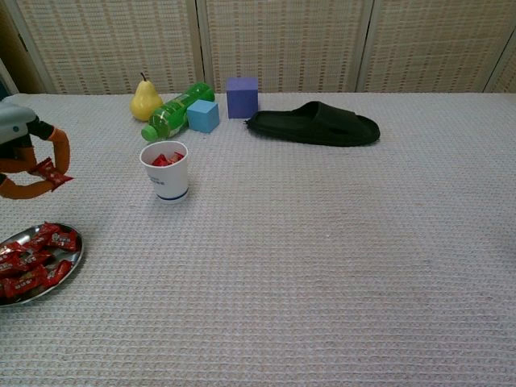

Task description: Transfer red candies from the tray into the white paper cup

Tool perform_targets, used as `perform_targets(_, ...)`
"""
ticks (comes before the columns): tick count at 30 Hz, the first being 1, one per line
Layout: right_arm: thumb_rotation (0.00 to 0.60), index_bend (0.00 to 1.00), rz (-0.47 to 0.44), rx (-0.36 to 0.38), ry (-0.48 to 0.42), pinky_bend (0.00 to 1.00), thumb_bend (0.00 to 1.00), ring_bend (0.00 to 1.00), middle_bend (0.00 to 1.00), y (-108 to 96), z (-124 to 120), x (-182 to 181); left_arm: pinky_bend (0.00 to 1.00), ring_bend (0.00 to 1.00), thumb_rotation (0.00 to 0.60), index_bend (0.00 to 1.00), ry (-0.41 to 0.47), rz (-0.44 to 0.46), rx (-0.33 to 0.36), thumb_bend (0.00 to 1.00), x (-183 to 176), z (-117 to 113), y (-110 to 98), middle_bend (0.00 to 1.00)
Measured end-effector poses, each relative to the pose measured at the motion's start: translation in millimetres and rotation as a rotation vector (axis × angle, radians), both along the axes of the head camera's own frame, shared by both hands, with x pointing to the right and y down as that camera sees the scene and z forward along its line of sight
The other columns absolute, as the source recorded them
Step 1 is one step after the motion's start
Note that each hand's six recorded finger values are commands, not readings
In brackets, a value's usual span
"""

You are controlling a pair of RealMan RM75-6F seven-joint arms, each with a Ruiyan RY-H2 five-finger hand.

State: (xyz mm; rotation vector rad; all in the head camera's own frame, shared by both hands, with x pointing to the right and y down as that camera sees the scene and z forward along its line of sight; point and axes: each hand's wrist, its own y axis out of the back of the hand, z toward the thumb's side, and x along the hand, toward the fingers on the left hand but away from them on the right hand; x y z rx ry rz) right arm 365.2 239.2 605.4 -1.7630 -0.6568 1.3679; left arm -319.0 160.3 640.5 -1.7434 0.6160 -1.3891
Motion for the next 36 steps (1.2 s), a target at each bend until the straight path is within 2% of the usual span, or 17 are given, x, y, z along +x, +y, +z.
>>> perform_targets(4, 0.600, 0.00, 0.009, 0.002, 0.006, 0.00, 0.00, 0.00, 0.00, -1.8, 0.9, 1.8, 1.00, 1.00, 0.600, 0.59, 0.054, -0.004, 0.036, 0.56, 24.1, -7.4, -28.8, 0.99)
perform_targets(7, 0.600, 0.00, 0.012, -0.002, 0.008, 0.00, 0.00, 0.00, 0.00, -2.4, 2.2, 2.3, 1.00, 1.00, 0.600, 0.59, 0.088, -0.010, 0.032, 0.55, 43.8, -4.0, -43.2, 0.99)
perform_targets(17, 0.600, 0.00, 0.012, -0.017, 0.016, 0.00, 0.00, 0.00, 0.00, -1.5, 6.5, 2.6, 1.00, 1.00, 0.600, 0.57, 0.044, 0.008, 0.019, 0.55, 87.3, 31.8, -74.0, 0.99)
perform_targets(25, 0.600, 0.00, 0.013, -0.023, 0.020, 0.00, 0.00, 0.00, 0.00, -2.0, 8.4, 2.7, 1.00, 1.00, 0.600, 0.56, 0.015, 0.010, 0.019, 0.56, 99.0, 47.5, -80.8, 0.99)
perform_targets(31, 0.600, 0.00, 0.011, -0.021, 0.021, 0.00, 0.00, 0.00, 0.00, -1.9, 8.1, 2.2, 1.00, 1.00, 0.600, 0.46, -0.012, 0.029, 0.004, 0.55, 105.7, 55.5, -78.4, 0.99)
perform_targets(36, 0.600, 0.00, 0.013, -0.011, 0.014, 0.00, 0.00, 0.00, 0.00, -2.4, 5.6, 2.1, 1.00, 1.00, 0.600, 0.31, -0.004, 0.028, 0.006, 0.46, 109.5, 54.3, -77.7, 0.99)
